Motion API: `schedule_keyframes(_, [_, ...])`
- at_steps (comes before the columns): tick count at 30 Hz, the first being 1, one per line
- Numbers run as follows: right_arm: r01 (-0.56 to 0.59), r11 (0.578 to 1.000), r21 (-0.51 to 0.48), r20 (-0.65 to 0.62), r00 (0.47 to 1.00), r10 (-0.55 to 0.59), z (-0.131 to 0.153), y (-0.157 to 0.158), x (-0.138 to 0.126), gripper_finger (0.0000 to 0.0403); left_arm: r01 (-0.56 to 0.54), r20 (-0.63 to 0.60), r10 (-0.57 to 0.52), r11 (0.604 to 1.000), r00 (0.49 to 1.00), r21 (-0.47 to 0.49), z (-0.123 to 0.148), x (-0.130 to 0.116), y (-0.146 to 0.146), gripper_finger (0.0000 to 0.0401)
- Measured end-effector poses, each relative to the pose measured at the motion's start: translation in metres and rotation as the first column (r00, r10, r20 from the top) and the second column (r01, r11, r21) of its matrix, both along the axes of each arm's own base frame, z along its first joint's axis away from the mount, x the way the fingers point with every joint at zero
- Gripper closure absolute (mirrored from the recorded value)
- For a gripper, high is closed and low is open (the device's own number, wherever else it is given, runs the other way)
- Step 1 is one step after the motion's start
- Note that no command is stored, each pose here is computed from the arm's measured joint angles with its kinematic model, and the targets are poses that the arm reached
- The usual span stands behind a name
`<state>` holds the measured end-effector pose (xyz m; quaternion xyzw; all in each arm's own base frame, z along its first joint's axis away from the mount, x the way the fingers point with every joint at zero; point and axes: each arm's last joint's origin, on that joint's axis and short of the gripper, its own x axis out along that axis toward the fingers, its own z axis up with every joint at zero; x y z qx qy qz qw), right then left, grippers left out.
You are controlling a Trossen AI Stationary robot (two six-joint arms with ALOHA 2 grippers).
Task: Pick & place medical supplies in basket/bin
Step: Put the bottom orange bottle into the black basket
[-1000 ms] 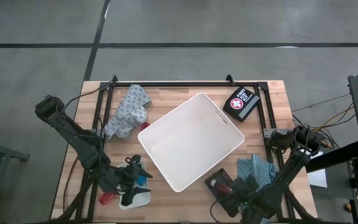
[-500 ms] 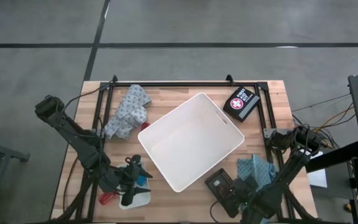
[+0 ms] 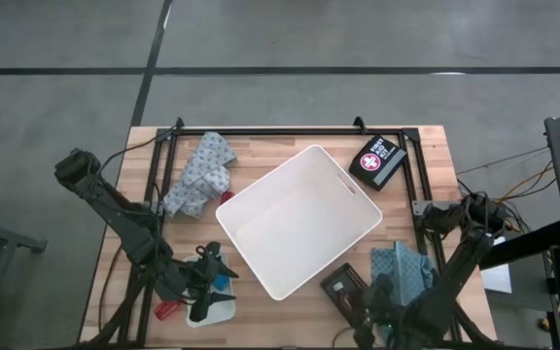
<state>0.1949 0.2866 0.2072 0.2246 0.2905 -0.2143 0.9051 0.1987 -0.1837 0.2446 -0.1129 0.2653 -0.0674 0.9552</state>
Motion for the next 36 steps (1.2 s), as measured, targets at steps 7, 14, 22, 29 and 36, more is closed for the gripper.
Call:
schedule_keyframes(7, [-0.167,0.957,-0.237,0.085,0.978,0.191,0.016,0.012,0.011,0.0133,0.0,0.0,0.0,1.0,1.0,0.0,0.0,0.0,0.0,0.0141])
schedule_keyframes(14, [-0.374,0.876,-0.305,0.05,0.912,0.407,0.026,0.016,0.043,0.0124,0.0,0.0,0.0,1.0,1.0,0.0,0.0,0.0,0.0,0.014])
schedule_keyframes(22, [-0.433,0.816,-0.384,0.037,0.875,0.482,0.031,0.012,0.058,0.011,0.0,0.0,0.0,1.0,1.0,0.0,0.0,0.0,0.0,0.014])
schedule_keyframes(29, [-0.465,0.778,-0.422,0.022,0.853,0.522,0.031,0.008,0.067,0.0108,0.0,0.0,0.0,1.0,1.0,0.0,0.0,0.0,0.0,0.014])
schedule_keyframes(36, [-0.463,0.775,-0.431,0.019,0.854,0.52,0.031,0.007,0.069,0.011,0.0,0.0,0.0,1.0,1.0,0.0,0.0,0.0,0.0,0.014])
